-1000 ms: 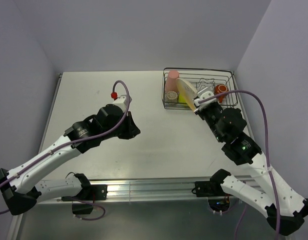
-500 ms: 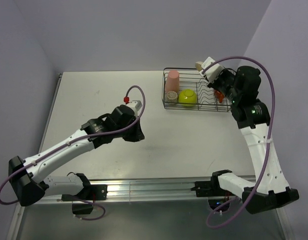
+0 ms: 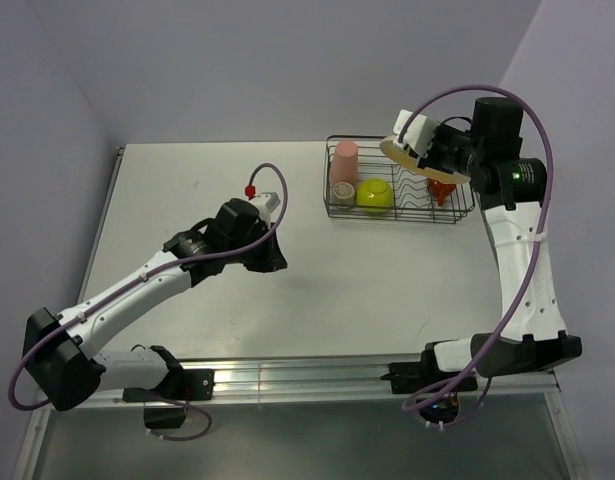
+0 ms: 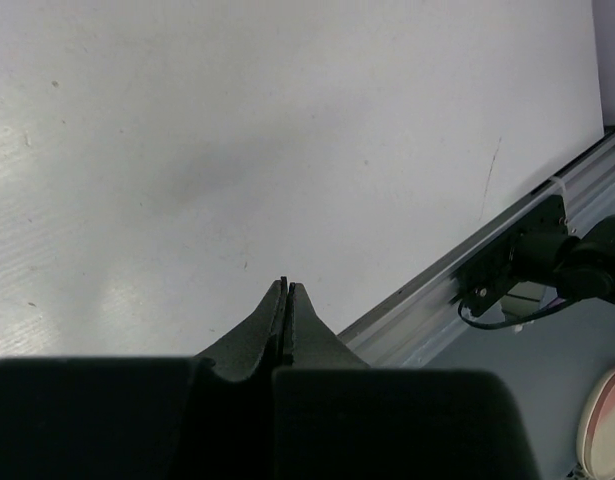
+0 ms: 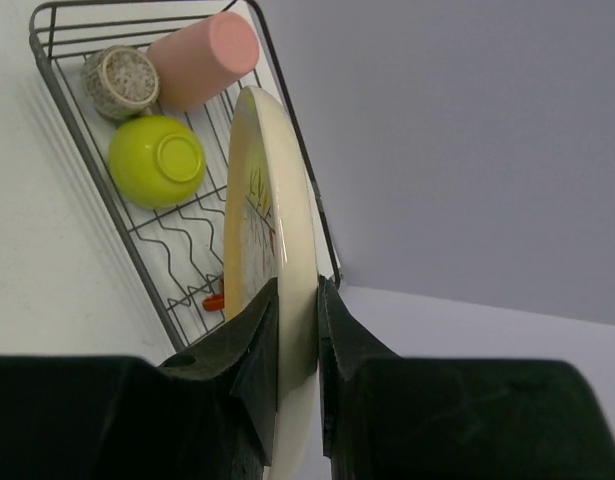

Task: Load the mixed dishes into the dish rack

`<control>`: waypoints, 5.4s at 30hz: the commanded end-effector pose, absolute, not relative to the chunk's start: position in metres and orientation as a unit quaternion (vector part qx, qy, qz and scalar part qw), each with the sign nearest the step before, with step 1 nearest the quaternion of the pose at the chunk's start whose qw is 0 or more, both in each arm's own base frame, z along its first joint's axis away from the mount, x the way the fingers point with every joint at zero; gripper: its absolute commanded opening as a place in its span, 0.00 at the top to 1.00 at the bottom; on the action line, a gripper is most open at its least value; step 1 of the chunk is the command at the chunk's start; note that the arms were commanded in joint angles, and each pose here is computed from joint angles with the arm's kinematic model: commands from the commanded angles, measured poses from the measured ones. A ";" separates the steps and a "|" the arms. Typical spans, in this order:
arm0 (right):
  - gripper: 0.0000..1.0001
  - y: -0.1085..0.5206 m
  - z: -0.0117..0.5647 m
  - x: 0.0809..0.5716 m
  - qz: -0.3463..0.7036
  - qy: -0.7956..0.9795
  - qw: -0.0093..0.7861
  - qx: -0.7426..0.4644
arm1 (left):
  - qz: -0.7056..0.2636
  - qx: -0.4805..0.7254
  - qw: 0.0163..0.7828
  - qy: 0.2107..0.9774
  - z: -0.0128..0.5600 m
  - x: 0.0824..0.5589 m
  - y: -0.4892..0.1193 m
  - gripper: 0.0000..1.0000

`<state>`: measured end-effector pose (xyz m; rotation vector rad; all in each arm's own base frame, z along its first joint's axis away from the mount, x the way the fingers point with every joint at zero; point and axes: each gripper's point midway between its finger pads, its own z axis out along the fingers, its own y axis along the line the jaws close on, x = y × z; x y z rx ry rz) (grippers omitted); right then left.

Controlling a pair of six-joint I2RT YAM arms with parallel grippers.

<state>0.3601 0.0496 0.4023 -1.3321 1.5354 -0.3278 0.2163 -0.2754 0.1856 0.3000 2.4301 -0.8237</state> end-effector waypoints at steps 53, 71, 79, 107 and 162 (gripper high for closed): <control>1.00 0.008 0.327 0.435 -0.103 0.581 0.441 -0.676 | -0.326 0.101 0.302 0.890 0.163 0.280 -0.251 1.00; 1.00 0.003 0.315 0.438 -0.117 0.600 0.431 -0.664 | -0.328 0.096 0.289 0.894 0.155 0.281 -0.252 1.00; 1.00 0.005 0.320 0.433 -0.133 0.585 0.440 -0.668 | -0.333 0.093 0.287 0.893 0.155 0.280 -0.252 1.00; 1.00 0.014 0.286 0.454 -0.159 0.600 0.370 -0.691 | -0.337 0.088 0.273 0.896 0.141 0.284 -0.251 1.00; 1.00 0.023 0.299 0.497 -0.233 0.617 0.434 -0.614 | -0.324 0.021 0.305 0.895 0.179 0.385 -0.281 0.64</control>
